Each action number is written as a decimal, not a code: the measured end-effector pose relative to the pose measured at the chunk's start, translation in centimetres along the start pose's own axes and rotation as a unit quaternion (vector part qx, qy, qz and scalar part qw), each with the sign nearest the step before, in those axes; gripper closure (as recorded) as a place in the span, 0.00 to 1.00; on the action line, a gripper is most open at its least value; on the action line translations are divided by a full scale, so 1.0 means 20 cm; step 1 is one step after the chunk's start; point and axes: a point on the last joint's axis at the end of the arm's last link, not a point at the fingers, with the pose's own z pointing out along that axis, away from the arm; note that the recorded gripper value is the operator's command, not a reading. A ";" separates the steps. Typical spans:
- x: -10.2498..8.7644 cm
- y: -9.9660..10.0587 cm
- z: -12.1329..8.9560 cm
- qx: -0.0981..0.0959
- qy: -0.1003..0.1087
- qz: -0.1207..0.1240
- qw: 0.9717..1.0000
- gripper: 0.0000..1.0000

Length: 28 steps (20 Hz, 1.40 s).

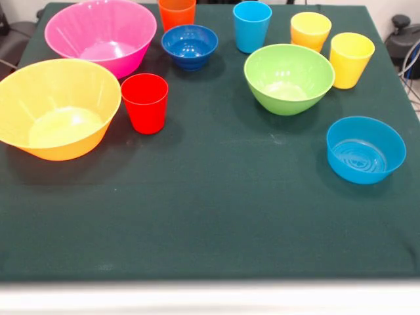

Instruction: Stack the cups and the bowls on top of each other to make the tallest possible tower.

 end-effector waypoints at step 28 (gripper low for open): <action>-0.09 -0.01 -0.04 0.000 -0.018 0.002 1.000 0.00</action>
